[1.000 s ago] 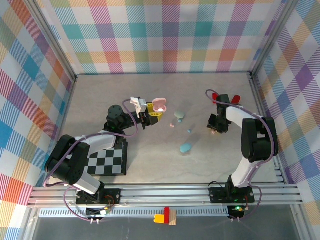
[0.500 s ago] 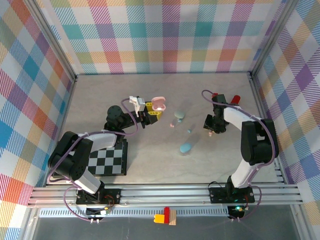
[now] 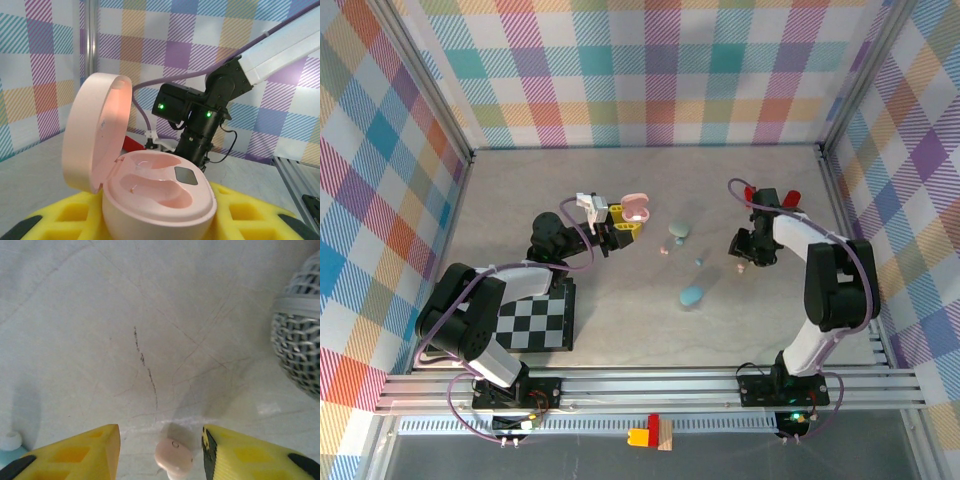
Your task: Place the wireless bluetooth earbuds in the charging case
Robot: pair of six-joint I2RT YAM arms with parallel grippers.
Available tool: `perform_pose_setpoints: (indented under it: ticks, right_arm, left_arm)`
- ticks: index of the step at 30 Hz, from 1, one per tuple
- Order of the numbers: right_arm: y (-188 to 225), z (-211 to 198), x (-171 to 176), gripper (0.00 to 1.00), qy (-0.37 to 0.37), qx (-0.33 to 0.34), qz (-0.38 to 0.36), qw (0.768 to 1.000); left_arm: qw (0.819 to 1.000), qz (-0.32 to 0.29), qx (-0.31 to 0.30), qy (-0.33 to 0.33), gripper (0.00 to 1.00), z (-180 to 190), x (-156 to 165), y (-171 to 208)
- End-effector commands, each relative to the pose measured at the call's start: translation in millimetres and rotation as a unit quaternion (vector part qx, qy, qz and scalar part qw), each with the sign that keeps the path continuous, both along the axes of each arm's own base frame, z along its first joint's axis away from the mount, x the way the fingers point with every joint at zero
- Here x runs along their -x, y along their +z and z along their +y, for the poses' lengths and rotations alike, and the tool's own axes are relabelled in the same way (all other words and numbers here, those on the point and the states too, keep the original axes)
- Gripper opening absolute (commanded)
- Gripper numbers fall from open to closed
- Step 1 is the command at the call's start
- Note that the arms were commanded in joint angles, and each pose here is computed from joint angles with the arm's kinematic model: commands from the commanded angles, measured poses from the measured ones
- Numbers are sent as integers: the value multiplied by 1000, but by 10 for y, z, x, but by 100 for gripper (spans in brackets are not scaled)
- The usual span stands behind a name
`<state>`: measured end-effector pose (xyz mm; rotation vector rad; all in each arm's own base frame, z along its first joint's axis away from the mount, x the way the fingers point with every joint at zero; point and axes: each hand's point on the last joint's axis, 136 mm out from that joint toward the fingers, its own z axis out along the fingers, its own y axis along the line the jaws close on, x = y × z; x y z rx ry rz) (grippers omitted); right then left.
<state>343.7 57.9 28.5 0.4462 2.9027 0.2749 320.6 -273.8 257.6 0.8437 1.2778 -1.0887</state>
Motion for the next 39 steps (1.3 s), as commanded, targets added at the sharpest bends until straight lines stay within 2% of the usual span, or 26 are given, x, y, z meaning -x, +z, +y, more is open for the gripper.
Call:
perform_pose_setpoints:
  ticks: [1, 19, 25, 39]
  right_arm:
    - [-19, 84, -42, 47, 15, -28, 1, 999]
    - [-68, 256, 306, 42, -1, -92, 24, 995]
    - [-106, 263, 317, 33, -3, -96, 24, 995]
    - [-158, 237, 301, 20, 3, -80, 28, 996]
  left_arm:
    - [1000, -28, 9, -7, 39, 43, 93, 161]
    - [999, -26, 9, -21, 38, -2, 62, 202]
    - [999, -23, 11, -21, 38, -1, 58, 203]
    - [1000, -19, 7, -19, 38, -10, 35, 163]
